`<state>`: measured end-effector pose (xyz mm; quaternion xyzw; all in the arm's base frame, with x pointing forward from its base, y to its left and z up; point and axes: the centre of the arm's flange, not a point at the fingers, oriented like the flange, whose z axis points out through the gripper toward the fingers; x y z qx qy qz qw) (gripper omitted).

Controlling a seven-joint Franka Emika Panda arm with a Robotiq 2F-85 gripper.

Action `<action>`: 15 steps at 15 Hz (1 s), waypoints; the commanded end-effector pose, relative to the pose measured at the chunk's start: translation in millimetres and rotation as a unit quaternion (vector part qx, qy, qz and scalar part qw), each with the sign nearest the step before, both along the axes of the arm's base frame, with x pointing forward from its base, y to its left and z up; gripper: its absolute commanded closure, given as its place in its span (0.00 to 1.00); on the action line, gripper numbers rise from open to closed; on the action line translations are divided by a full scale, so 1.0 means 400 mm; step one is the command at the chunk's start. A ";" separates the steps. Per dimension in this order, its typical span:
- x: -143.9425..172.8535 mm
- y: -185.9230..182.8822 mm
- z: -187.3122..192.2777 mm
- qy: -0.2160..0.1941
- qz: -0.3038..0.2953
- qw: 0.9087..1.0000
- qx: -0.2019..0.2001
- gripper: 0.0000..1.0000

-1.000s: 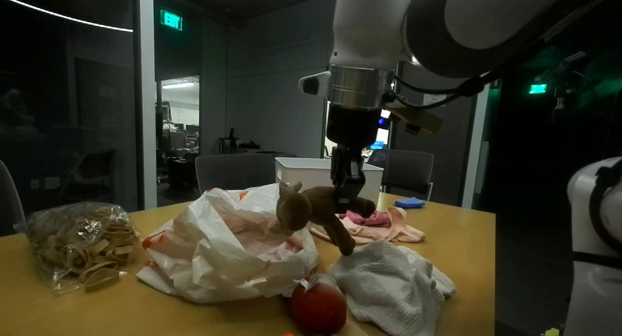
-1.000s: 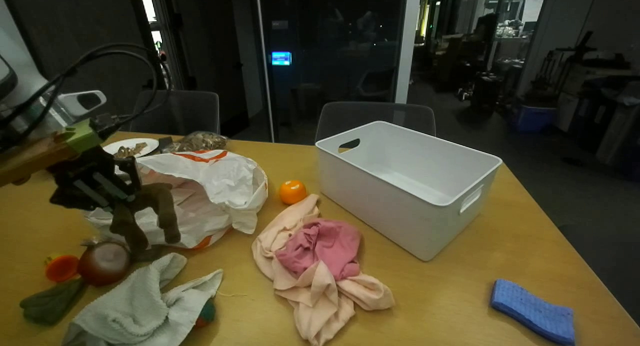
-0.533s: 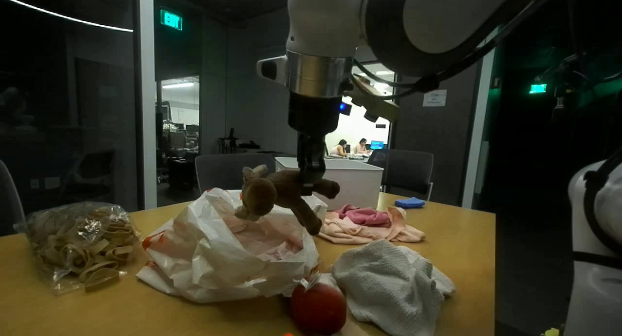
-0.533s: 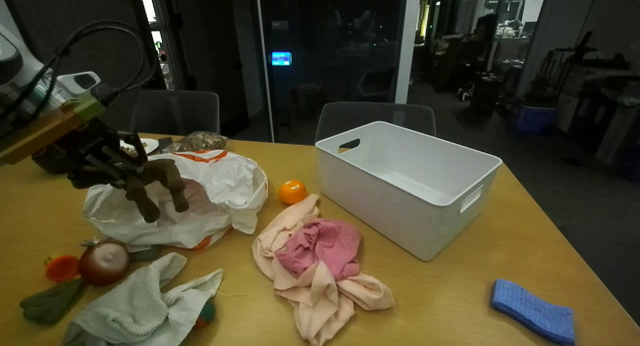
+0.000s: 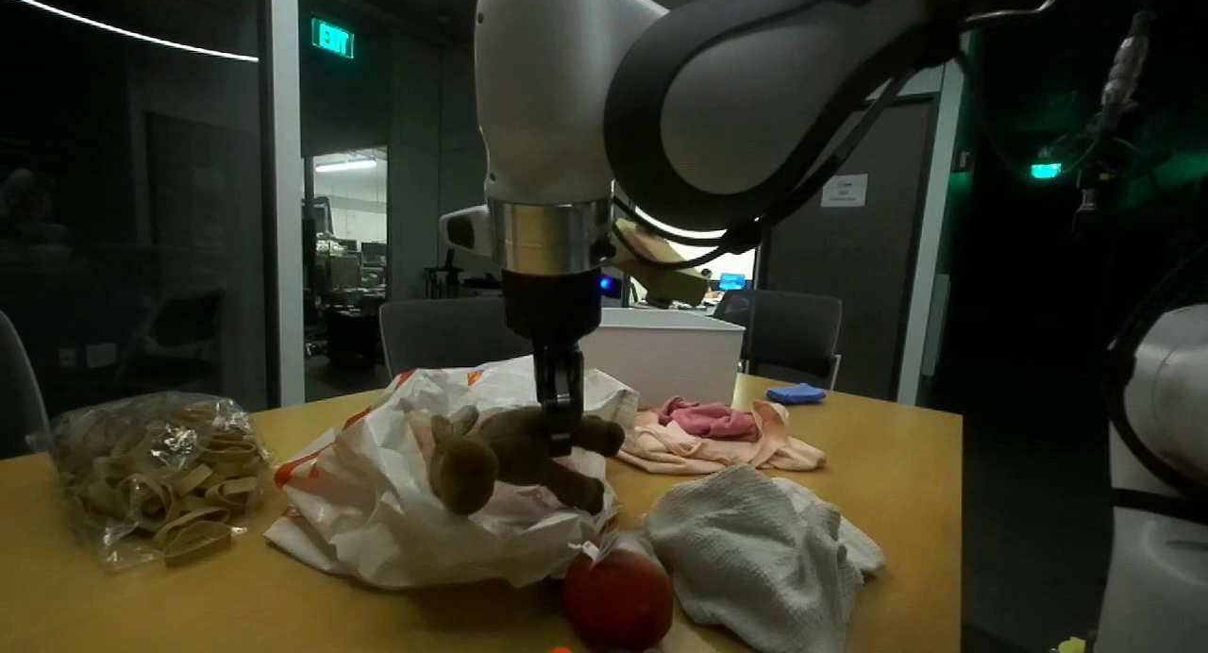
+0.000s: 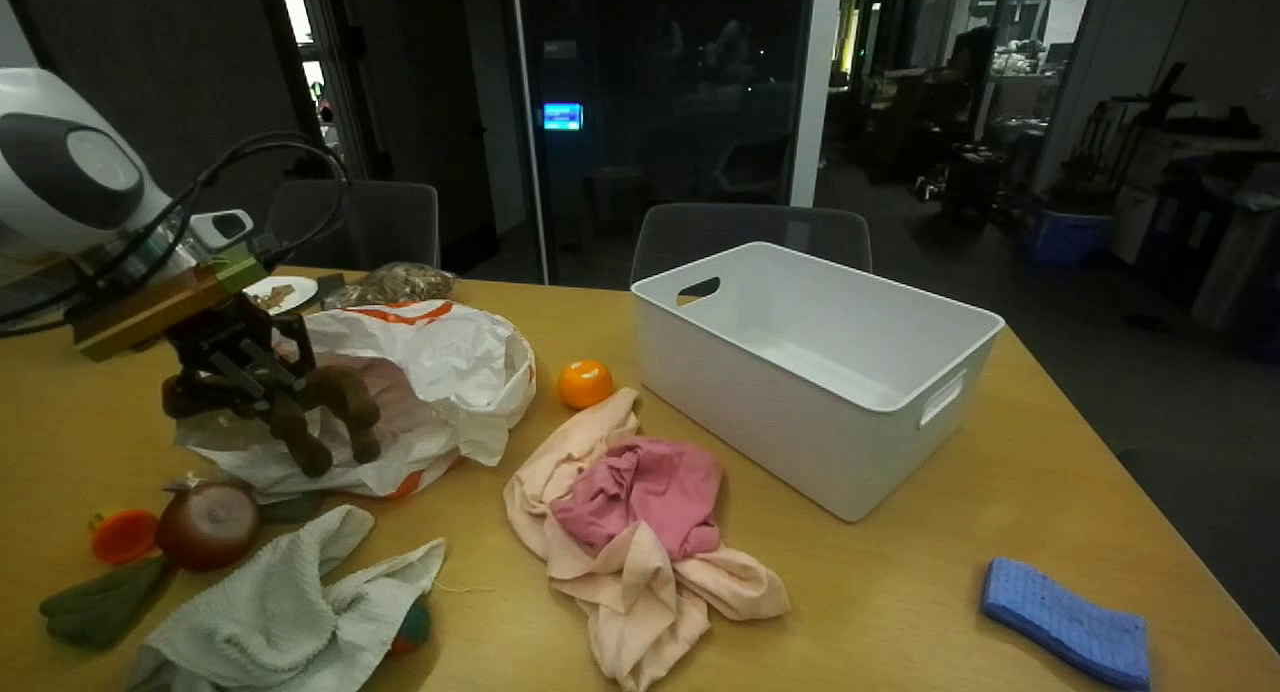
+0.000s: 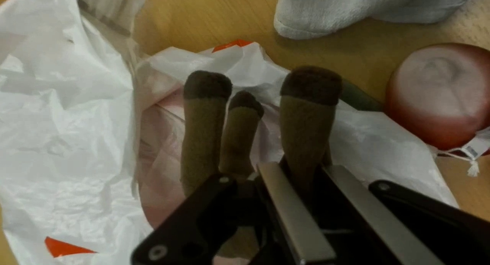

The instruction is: Put the brown plush toy and towel in the plastic

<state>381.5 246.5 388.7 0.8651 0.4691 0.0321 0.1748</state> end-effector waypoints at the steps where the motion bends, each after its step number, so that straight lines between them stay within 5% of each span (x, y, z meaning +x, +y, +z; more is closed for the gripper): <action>1: 0.078 0.037 -0.015 -0.009 0.001 1.000 0.018 0.93; 8: 0.175 0.001 -0.042 -0.094 -0.011 0.995 -0.010 0.91; 15: 0.200 -0.126 -0.138 -0.076 -0.056 0.996 0.001 0.91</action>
